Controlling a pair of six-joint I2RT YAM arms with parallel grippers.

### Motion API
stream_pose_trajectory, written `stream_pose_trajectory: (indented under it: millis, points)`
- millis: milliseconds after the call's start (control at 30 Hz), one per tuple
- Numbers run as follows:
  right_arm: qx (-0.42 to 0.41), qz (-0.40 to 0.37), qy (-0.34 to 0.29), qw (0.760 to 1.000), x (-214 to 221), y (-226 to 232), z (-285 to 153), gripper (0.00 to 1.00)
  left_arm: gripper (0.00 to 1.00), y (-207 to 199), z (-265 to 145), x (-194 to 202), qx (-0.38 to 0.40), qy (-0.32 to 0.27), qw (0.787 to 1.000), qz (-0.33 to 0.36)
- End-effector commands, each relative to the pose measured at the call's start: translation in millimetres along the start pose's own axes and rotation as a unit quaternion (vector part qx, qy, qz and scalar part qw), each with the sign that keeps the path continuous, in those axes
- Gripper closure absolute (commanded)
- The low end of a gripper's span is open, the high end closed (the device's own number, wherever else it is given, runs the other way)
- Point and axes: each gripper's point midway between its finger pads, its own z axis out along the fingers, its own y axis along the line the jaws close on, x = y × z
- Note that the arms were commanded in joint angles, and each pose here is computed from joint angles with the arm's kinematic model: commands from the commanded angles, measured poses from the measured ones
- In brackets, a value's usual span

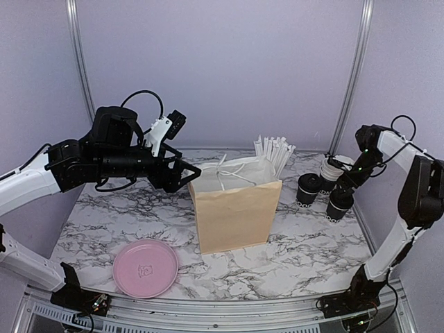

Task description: Pack the takeout coffee

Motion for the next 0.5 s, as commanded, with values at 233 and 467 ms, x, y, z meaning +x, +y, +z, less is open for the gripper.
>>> stream_pose_trajectory:
  millis: [233,467]
  points:
    - [-0.010,0.000,-0.009,1.000,-1.5,6.3,-9.5,0.10,0.13,-5.2,-2.4,-7.1,0.012,-0.015,1.000,0.007]
    - [0.000,0.000,0.008,1.000,7.3,4.2,-1.4,0.20,0.13,-4.8,-3.7,-6.9,0.011,-0.016,1.000,0.007]
